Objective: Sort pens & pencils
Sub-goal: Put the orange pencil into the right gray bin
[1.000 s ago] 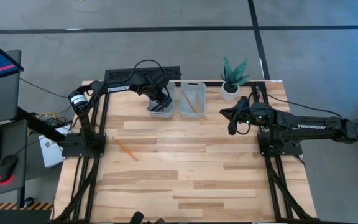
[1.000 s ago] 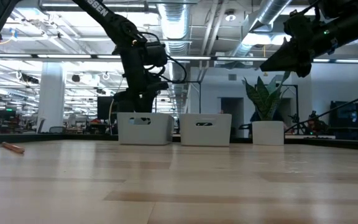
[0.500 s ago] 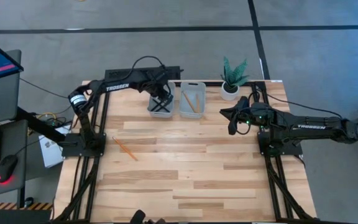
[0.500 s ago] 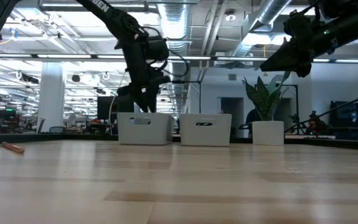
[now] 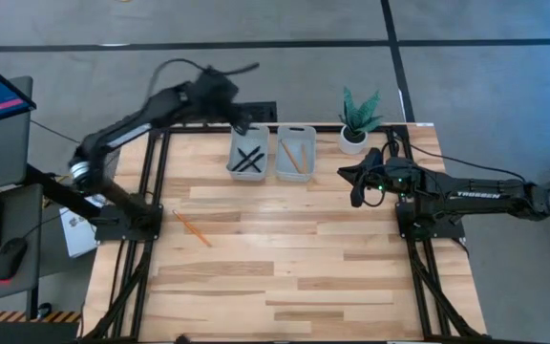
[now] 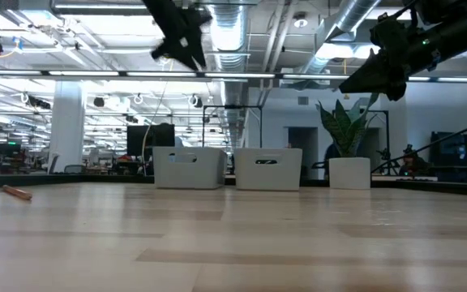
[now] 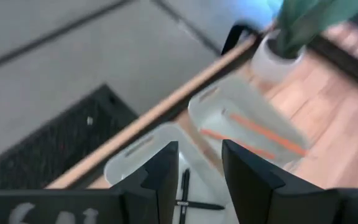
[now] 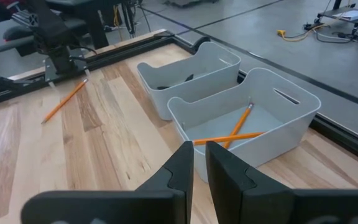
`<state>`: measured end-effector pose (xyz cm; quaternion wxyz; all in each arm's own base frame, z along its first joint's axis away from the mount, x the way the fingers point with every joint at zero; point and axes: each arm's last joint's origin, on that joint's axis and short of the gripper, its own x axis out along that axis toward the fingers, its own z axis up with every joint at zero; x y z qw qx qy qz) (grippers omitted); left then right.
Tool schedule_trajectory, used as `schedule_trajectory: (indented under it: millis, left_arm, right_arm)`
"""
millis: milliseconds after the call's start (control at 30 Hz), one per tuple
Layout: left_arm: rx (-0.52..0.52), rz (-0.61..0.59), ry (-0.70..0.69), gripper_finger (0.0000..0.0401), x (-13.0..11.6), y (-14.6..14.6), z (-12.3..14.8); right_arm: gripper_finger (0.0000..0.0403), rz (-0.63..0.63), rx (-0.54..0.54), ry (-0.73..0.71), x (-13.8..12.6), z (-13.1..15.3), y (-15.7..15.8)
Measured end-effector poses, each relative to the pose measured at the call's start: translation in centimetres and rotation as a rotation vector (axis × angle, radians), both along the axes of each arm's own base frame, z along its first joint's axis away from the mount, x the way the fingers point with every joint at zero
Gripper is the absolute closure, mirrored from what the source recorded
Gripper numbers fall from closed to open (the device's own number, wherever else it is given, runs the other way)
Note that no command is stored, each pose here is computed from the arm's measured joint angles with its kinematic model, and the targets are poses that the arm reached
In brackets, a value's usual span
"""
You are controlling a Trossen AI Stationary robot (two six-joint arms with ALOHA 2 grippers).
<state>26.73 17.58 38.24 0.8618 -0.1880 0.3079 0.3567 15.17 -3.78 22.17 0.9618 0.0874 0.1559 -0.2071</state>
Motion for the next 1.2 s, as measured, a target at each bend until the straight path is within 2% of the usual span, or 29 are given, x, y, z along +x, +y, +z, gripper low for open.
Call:
schedule_trajectory:
  millis: [133, 333, 533, 633, 833, 900, 1067, 1200]
  left_arm:
    - [0.040, -0.007, -0.080, 0.0287, -3.4, -2.6, 3.2]
    - [-0.003, -0.022, -0.132, 0.0287, -7.5, -6.7, 5.3]
    - [-0.148, 0.012, -0.138, 0.0287, -10.1, -10.0, 5.6]
    - [-0.244, 0.070, -0.112, 0.0287, -11.0, -11.3, 5.2]
    - [-0.331, 0.276, 0.072, 0.0287, -12.5, -13.7, 3.6]
    - [-0.353, 0.331, 0.087, 0.0287, -12.6, -14.4, 3.3]
    - [-0.399, 0.318, 0.044, 0.0287, -11.9, -16.1, 2.6]
    - [-0.409, 0.369, 0.077, 0.0287, -11.0, -17.5, 0.7]
  right_arm:
    - [0.0337, 0.001, 0.000, 0.000, 0.0, 0.0, 0.0]
    - [0.0337, 0.001, 0.000, 0.000, 0.0, 0.0, 0.0]
    - [0.0337, 0.001, 0.000, 0.000, 0.0, 0.0, 0.0]
    - [0.0337, 0.001, 0.000, 0.000, 0.0, 0.0, 0.0]
    - [0.0337, 0.001, 0.000, 0.000, 0.0, 0.0, 0.0]
    - [0.0337, 0.001, 0.000, 0.000, 0.0, 0.0, 0.0]
    - [0.0337, 0.001, 0.000, 0.000, 0.0, 0.0, 0.0]
    - [0.0337, 0.001, 0.000, 0.000, 0.0, 0.0, 0.0]
